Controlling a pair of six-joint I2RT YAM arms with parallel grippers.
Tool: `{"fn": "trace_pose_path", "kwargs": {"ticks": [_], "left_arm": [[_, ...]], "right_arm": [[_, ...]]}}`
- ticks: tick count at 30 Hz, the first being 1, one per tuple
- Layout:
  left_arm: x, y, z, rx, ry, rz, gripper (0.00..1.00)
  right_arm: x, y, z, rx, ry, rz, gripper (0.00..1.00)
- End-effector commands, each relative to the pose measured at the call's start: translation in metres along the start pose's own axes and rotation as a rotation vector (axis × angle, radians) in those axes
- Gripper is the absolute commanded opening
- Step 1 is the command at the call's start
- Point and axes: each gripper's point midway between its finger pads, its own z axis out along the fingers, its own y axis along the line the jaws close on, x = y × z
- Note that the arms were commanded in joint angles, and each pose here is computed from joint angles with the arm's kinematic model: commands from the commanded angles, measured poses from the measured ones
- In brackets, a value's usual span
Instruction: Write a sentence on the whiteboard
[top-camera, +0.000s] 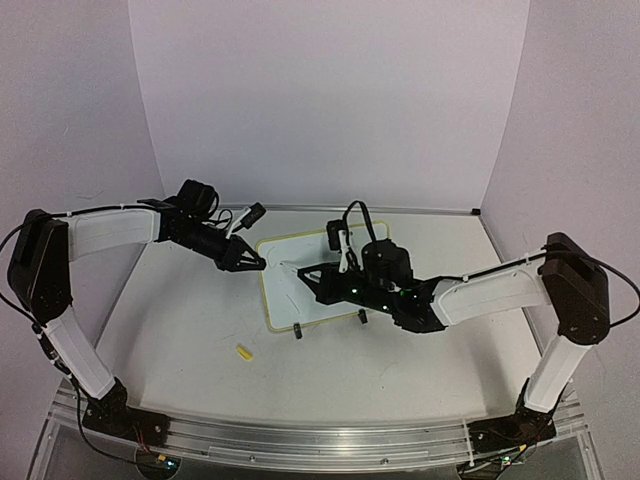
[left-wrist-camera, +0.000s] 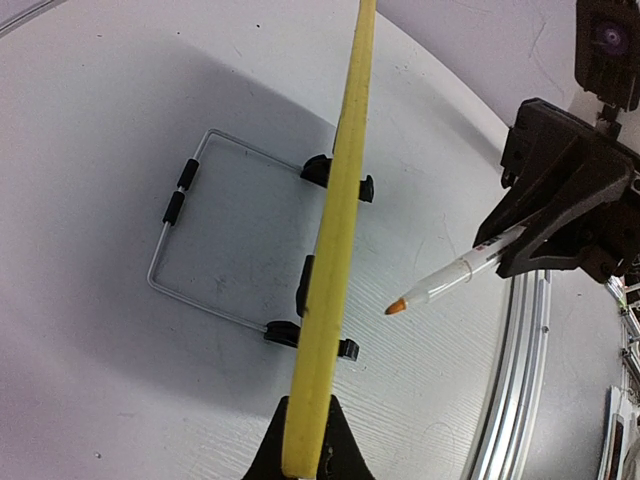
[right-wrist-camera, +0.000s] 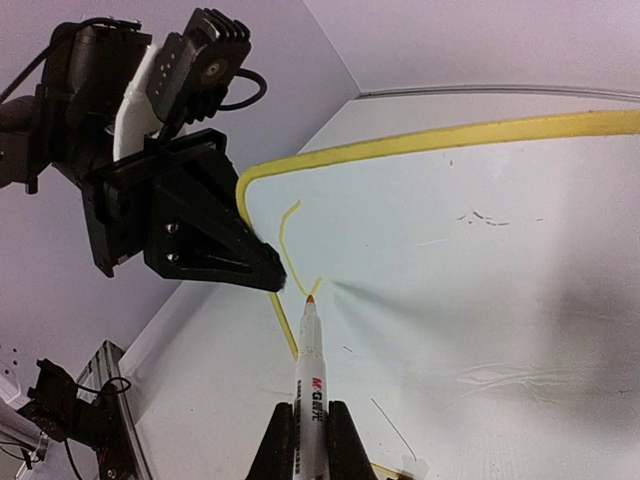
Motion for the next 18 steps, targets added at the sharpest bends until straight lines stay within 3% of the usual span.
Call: {"fn": "trace_pose_path", "kwargs": {"ticks": [1,18], "left_arm": [[-0.001,0.014,-0.012,-0.108,0.004,0.018,0.00],[0.000,0.014,-0.011,-0.107,0.008,0.015,0.00]], "right_arm": [[-0.035,0.021,-0.015,-0.059,-0.097,-0.009,0.00],[-0.031,0.010,0.007,-0.002,-0.085,0.001,0.00]]}}
